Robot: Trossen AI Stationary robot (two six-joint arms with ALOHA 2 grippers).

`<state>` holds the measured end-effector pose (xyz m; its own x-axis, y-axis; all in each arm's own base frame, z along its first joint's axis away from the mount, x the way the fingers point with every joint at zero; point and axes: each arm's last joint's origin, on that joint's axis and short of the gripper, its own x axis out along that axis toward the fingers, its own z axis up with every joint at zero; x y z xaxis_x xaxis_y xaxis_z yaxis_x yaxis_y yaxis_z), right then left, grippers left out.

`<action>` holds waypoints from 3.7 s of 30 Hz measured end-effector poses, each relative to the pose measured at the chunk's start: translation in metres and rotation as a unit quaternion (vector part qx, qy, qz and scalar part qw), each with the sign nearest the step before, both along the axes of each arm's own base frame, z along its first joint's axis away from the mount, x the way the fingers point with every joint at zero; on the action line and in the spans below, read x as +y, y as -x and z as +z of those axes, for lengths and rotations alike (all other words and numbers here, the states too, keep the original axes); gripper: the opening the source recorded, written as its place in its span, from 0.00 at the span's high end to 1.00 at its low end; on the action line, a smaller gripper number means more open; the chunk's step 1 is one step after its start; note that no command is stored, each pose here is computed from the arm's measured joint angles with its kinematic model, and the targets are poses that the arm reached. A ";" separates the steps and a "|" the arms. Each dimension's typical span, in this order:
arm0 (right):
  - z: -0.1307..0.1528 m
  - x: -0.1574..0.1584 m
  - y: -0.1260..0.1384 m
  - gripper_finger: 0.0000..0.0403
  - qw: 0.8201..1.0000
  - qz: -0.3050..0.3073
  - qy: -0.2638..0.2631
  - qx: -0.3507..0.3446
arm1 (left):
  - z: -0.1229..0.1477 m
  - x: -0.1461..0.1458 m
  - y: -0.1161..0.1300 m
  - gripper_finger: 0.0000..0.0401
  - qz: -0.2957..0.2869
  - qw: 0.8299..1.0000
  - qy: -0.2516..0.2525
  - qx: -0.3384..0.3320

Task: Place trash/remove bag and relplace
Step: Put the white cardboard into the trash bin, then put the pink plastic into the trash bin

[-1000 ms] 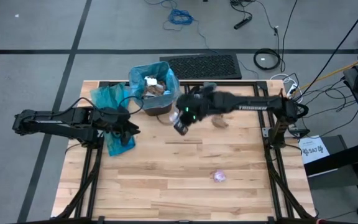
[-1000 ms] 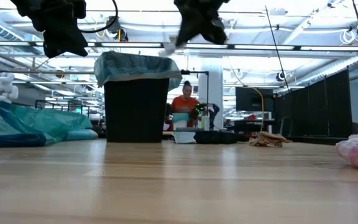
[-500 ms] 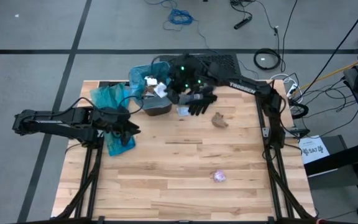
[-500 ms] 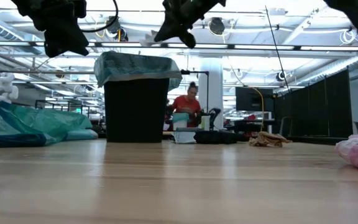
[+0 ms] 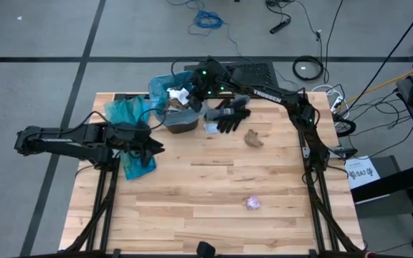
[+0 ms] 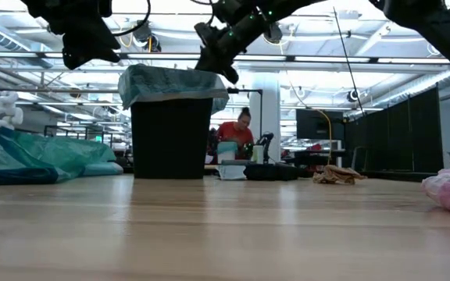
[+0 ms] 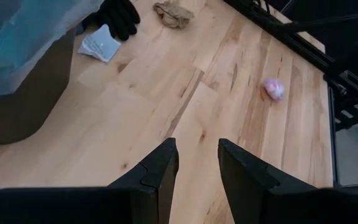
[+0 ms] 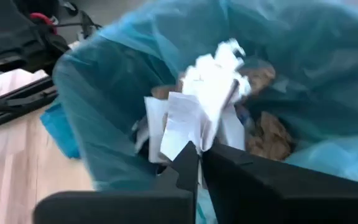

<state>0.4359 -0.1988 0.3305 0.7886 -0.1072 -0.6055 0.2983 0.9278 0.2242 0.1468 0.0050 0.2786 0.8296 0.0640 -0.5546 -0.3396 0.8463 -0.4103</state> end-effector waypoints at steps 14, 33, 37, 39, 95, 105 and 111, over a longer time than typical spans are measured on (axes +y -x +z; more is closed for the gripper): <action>0.007 0.003 0.004 0.58 1.000 0.004 0.007 -0.004 | -0.006 0.000 -0.010 0.70 0.000 1.000 0.001 0.022; 0.075 0.037 0.111 0.54 0.979 -0.116 -0.051 0.159 | -0.010 0.000 -0.015 0.70 0.004 0.999 0.014 0.033; 0.059 0.068 0.121 0.58 0.945 -0.153 -0.065 0.280 | -0.010 0.000 -0.015 0.70 0.025 0.998 0.043 0.031; 0.046 0.090 0.119 0.59 0.938 -0.160 -0.060 0.300 | -0.010 0.000 -0.015 0.70 0.026 0.998 0.045 0.031; -0.140 0.293 0.158 0.93 0.899 -0.221 -0.298 0.234 | -0.009 -0.004 -0.015 0.70 -0.052 0.997 0.054 0.029; -0.036 0.170 0.126 0.98 0.975 -0.123 -0.179 0.052 | -0.009 -0.003 -0.015 0.70 -0.041 0.998 0.046 0.028; 0.019 0.111 0.109 0.97 0.994 -0.093 -0.059 -0.025 | -0.009 -0.003 -0.015 0.70 -0.041 0.998 0.045 0.027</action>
